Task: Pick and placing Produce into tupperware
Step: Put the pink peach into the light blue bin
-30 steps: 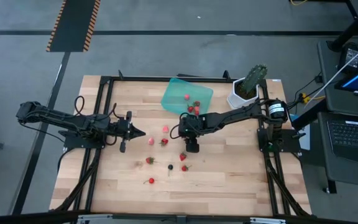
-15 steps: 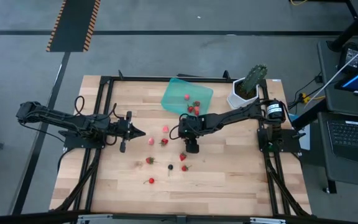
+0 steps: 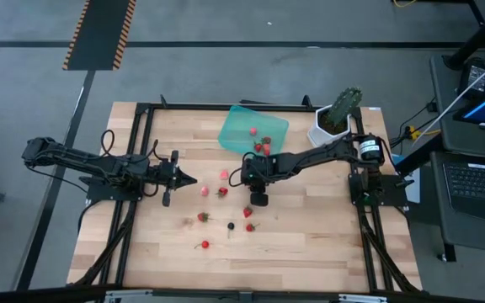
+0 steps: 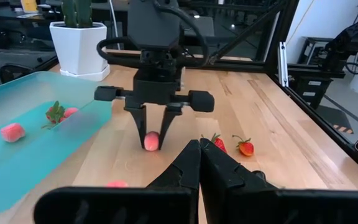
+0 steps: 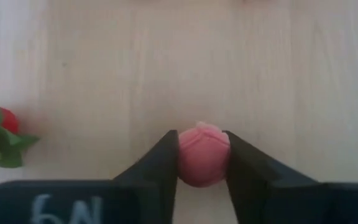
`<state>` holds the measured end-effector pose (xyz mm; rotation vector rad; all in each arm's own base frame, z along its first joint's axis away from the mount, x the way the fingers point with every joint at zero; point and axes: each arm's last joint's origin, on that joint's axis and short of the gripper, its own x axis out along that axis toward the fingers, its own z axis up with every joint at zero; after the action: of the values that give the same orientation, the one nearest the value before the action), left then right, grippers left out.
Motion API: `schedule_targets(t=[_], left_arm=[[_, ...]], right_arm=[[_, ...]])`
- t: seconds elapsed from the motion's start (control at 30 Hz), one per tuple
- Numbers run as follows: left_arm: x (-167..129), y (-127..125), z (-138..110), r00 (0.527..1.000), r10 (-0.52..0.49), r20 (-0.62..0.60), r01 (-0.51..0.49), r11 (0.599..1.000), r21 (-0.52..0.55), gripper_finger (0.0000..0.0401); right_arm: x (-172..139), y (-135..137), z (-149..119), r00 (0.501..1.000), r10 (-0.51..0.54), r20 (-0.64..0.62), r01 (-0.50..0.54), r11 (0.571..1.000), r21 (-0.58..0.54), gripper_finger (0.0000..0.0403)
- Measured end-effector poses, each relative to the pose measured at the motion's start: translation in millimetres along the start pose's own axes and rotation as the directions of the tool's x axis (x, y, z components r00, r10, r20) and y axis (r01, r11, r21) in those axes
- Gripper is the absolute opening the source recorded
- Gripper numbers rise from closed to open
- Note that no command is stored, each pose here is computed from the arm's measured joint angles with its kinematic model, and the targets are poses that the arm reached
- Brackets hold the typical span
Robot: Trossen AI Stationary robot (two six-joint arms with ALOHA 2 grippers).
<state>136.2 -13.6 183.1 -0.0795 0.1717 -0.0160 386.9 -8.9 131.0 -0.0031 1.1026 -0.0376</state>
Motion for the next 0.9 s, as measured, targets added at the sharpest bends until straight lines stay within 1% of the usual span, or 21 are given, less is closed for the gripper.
schedule_targets(t=[0.03, 0.07, 0.23, 0.37, 0.53, 0.7, 0.9], left_arm=[[0.0, 0.0, 0.0, 1.0, 0.0, 0.0, 0.0, 1.0, 0.0, 0.0], [0.0, 0.0, 0.1, 1.0, 0.0, 0.0, 0.0, 1.0, 0.0, 0.0], [0.0, 0.0, 0.0, 1.0, 0.0, 0.0, 0.0, 1.0, 0.0, 0.0], [0.0, 0.0, 0.0, 1.0, 0.0, 0.0, 0.0, 1.0, 0.0, 0.0], [0.0, 0.0, 0.0, 1.0, 0.0, 0.0, 0.0, 1.0, 0.0, 0.0], [0.0, 0.0, 0.0, 1.0, 0.0, 0.0, 0.0, 1.0, 0.001, 0.0], [0.0, 0.0, -0.4, 1.0, 0.0, -0.004, 0.0, 1.0, 0.001, 0.0]], right_arm=[[0.0, -1.4, -0.2, 1.0, -0.002, -0.002, 0.002, 1.0, 0.005, 0.009], [0.1, -2.9, -0.3, 1.0, -0.003, -0.003, 0.003, 1.0, 0.01, 0.0088], [0.1, -6.2, -0.5, 1.0, 0.0, -0.006, 0.0, 1.0, 0.017, 0.0088], [0.1, -8.4, -0.5, 0.998, 0.055, -0.004, -0.055, 0.998, 0.027, 0.0088], [-0.4, -9.2, 0.0, 0.998, 0.065, 0.002, -0.065, 0.995, 0.073, 0.0088], [-3.6, -8.7, 6.2, 0.995, 0.08, 0.063, -0.085, 0.994, 0.072, 0.0088], [-15.2, -9.0, 14.6, 0.987, 0.082, 0.137, -0.092, 0.993, 0.069, 0.0088]])
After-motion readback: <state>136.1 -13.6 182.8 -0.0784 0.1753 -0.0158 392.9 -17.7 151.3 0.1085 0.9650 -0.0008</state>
